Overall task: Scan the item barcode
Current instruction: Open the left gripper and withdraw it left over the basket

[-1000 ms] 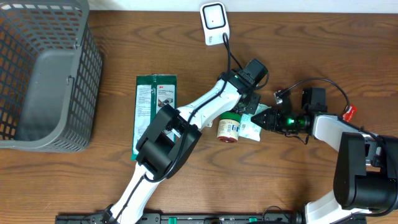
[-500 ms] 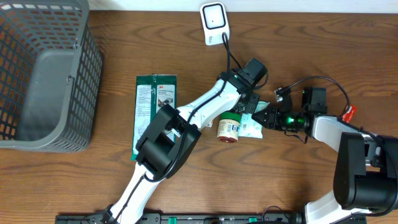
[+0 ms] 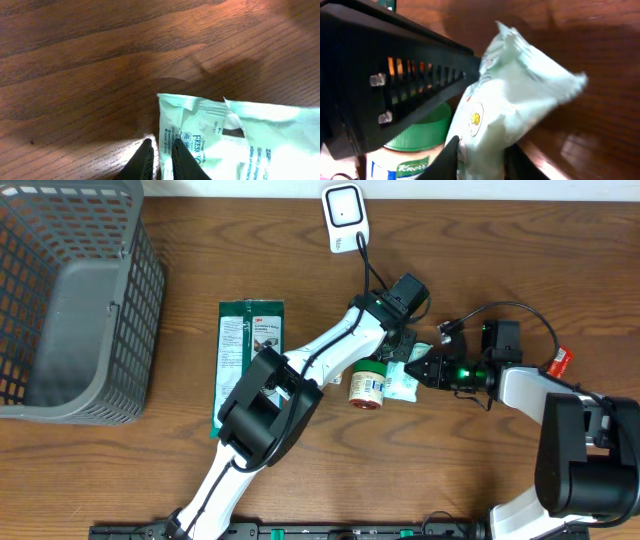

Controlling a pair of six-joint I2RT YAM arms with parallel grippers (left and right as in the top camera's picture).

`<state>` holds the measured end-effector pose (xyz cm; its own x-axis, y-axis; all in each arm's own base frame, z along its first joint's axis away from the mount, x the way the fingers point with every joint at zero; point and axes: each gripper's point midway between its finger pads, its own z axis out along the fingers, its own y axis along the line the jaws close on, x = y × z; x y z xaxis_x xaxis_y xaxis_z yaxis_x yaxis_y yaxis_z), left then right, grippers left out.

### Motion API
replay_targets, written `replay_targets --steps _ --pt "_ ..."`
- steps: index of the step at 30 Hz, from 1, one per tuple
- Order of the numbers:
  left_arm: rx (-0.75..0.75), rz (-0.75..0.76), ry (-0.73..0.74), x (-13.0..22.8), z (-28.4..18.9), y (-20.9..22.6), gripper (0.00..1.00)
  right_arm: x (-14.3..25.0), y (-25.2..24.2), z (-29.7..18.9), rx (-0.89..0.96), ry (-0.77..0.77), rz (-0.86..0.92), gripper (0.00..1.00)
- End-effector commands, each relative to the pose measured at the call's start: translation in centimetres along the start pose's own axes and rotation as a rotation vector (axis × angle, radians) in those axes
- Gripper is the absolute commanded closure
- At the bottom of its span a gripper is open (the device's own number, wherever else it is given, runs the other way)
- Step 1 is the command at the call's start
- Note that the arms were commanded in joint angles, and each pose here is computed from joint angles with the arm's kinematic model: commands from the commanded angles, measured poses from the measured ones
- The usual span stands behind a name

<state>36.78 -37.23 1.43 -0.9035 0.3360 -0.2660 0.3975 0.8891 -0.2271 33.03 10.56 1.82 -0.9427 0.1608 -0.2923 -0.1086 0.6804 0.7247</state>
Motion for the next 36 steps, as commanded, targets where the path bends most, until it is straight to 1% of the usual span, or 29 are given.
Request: replay_targets --steps 1,5,6,8,12,15,18,19,25,28,29,30,33,35,36 --pt "0.007 0.002 -0.053 -1.4 -2.2 0.0 0.84 -0.1 0.0 -0.5 -0.044 -0.011 0.019 0.89" --pt "0.023 -0.003 -0.114 -2.9 -4.8 0.0 0.83 -0.4 -0.3 -0.9 -0.046 -0.024 0.03 0.94" --pt "0.027 -0.005 -0.128 -3.2 -5.4 0.0 0.79 -0.4 -0.3 -0.9 -0.046 -0.024 0.029 0.96" --pt "0.033 -0.014 -0.16 -4.0 -6.9 0.3 0.78 -0.4 -0.3 -0.9 -0.046 -0.024 0.028 0.99" --pt "0.044 -0.034 -0.228 -5.5 -10.3 1.1 0.75 -0.5 -0.3 -0.9 -0.046 -0.027 0.022 0.99" --pt "0.049 -0.053 -0.276 -6.2 -13.8 1.9 0.75 -0.5 -0.2 -1.0 -0.046 -0.029 0.02 0.99" --pt "0.042 -0.074 -0.314 -6.1 -17.9 3.0 0.76 -0.8 0.3 -1.4 -0.046 -0.041 -0.031 0.99" --pt "0.016 -0.083 -0.341 -6.0 -20.1 3.8 0.79 -0.9 0.7 -1.8 -0.047 -0.047 -0.062 0.99" --pt "-0.212 -0.17 -0.497 -4.3 -29.9 9.4 0.8 -1.4 3.2 -4.1 -0.038 -0.083 -0.183 0.99" --pt "-0.268 -0.23 -0.558 -2.7 -34.4 12.2 0.79 -1.5 3.4 -5.6 0.051 -0.109 -0.2 0.99" --pt "-0.281 -0.252 -0.572 -2.2 -35.7 13.1 0.75 -1.6 3.4 -6.2 0.085 -0.119 -0.207 0.99" --pt "-0.294 -0.28 -0.588 -1.5 -37.0 14.2 0.73 -1.7 3.5 -6.7 0.114 -0.132 -0.217 0.99" --pt "-0.336 -0.359 -0.619 0.3 -39.9 17.3 0.72 -2.0 4.7 -8.1 0.155 -0.173 -0.26 0.99" --pt "-0.368 -0.414 -0.632 1.3 -41.2 19.4 0.64 -2.1 5.6 -8.8 0.167 -0.196 -0.289 0.99" --pt "-0.383 -0.438 -0.636 1.8 -41.7 20.3 0.63 -2.1 5.9 -9.0 0.17 -0.203 -0.302 0.99"
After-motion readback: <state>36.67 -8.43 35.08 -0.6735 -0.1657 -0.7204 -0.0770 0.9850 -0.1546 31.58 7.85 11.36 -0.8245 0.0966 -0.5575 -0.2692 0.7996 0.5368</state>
